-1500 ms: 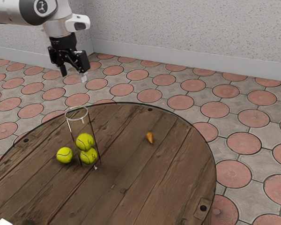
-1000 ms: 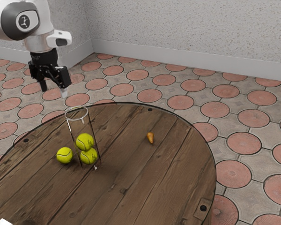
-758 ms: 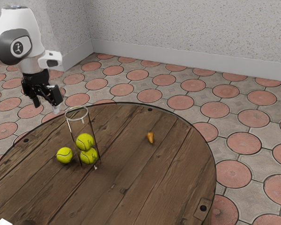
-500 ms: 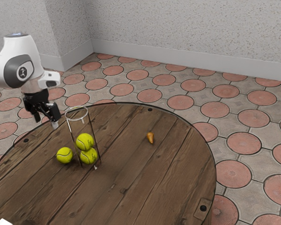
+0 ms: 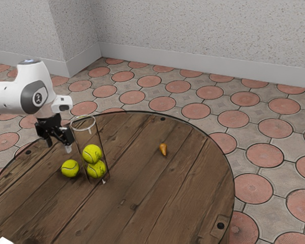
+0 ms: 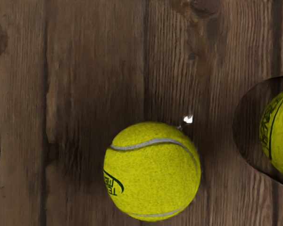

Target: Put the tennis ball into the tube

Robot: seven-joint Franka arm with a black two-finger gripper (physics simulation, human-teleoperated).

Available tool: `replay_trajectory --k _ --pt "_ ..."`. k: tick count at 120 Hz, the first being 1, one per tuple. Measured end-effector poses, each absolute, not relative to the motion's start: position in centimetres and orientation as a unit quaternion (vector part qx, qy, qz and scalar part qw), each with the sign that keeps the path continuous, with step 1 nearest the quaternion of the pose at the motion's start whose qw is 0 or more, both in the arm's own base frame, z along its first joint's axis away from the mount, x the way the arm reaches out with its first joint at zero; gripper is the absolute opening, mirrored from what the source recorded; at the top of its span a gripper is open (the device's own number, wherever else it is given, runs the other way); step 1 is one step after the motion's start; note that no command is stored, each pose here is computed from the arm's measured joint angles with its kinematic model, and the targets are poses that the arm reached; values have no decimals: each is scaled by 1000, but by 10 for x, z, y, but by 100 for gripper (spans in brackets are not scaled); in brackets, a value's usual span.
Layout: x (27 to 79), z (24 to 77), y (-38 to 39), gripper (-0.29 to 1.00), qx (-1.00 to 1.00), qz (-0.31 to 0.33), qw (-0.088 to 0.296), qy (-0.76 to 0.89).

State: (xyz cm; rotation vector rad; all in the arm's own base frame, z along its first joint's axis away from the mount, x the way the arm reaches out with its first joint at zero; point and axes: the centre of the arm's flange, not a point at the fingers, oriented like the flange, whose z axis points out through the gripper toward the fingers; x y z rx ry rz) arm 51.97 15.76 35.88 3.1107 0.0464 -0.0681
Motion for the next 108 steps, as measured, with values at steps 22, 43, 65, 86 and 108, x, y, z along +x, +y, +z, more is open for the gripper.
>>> replay_trajectory --k 22,43,65,86,108 --pt "523 330 158 70 999 -33 20 21" --pt "525 305 158 70 998 -47 27 27" --pt "527 276 158 70 997 -58 36 36" --pt "527 261 159 70 997 -62 38 41" --pt "528 257 159 45 997 -60 38 42"
